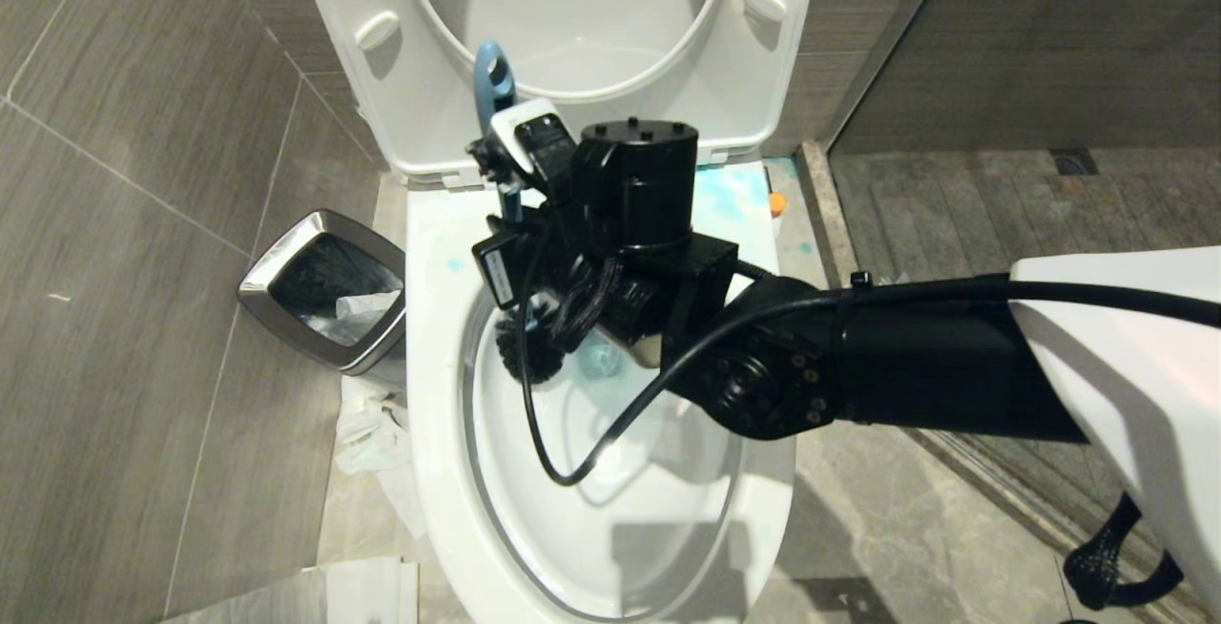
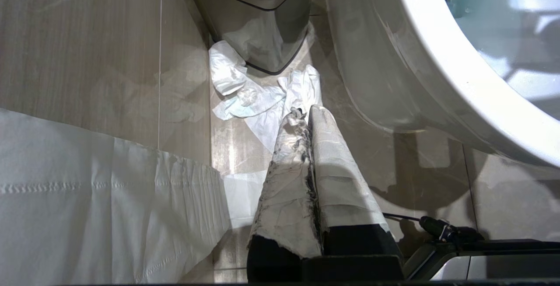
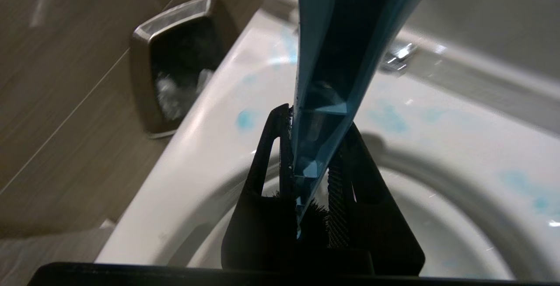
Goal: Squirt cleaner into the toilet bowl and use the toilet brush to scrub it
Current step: Scrub the toilet bowl
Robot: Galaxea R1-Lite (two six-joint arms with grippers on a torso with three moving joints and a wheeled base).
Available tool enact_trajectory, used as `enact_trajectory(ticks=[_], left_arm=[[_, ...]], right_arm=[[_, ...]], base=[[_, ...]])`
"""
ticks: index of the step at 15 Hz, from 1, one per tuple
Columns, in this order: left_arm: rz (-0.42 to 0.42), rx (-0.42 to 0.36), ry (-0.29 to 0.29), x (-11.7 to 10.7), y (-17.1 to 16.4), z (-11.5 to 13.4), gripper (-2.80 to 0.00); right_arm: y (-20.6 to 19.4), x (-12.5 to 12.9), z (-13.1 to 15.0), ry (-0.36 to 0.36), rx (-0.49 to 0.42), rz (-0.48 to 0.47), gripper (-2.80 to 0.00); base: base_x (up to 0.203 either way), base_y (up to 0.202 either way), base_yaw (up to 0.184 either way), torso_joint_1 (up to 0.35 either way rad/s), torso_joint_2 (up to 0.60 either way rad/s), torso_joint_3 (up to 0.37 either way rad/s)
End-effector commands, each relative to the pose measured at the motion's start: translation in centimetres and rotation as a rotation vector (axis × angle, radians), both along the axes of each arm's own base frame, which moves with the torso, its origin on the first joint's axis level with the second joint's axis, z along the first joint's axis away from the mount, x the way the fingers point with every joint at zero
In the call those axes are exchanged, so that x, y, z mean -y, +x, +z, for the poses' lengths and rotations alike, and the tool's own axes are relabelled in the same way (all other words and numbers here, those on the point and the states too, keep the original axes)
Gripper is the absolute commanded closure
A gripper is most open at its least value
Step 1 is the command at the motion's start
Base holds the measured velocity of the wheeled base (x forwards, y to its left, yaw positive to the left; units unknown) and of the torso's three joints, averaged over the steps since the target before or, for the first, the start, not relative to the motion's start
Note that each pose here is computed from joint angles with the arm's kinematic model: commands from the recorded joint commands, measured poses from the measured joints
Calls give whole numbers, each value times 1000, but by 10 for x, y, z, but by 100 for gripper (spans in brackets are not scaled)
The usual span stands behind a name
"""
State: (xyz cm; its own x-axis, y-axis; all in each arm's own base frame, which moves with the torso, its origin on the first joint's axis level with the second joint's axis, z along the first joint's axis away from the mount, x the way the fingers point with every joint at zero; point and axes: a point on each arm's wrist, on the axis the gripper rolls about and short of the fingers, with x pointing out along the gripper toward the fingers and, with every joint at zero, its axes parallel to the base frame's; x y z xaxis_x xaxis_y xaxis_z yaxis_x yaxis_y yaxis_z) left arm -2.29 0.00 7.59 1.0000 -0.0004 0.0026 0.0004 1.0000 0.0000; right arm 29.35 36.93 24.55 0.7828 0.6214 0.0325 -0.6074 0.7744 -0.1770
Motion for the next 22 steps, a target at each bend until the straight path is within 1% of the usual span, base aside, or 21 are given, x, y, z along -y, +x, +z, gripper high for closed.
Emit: enact_trajectory(ticks=[1,3,4,7,9,11,13,15,17,20,22], left_arm=[[0,-1,0,0,0,0,0],[0,-1,0,0,0,0,0],[0,1,0,0,0,0,0],[1,0,0,0,0,0,0],[-1,0,0,0,0,0,0],[1,0,0,0,0,0,0],[0,0,0,0,0,0,0],[-1,1,0,0,0,0,0],[-1,-1,0,0,0,0,0],[0,0,0,0,0,0,0],[-1,0,0,0,0,0,0]], right_arm=[[-25,-9,-16,-53,-40,46,0],[-47,-1,-25,-99,-77,74,0],[-57,8,-28,-122,-93,81,0],[-83,48,-18,-142,-108,84,0],[-89,77,-11,-142,-111,52,0],[-85,106,-6,-137,-114,-6,0],[-78,128,-2,-127,-112,-64,0],[-68,140,4,-110,-101,-110,0],[-58,143,16,-77,-74,-138,0],[-50,139,44,-1,-11,-141,0],[-57,139,65,52,33,-125,0]], base=[[0,0,0,0,0,0],[0,0,0,0,0,0],[0,0,0,0,0,0],[0,0,0,0,0,0],[0,0,0,0,0,0],[0,0,0,0,0,0],[0,0,0,0,0,0],[0,0,0,0,0,0],[0,0,0,0,0,0],[0,0,0,0,0,0],[0,0,0,0,0,0]])
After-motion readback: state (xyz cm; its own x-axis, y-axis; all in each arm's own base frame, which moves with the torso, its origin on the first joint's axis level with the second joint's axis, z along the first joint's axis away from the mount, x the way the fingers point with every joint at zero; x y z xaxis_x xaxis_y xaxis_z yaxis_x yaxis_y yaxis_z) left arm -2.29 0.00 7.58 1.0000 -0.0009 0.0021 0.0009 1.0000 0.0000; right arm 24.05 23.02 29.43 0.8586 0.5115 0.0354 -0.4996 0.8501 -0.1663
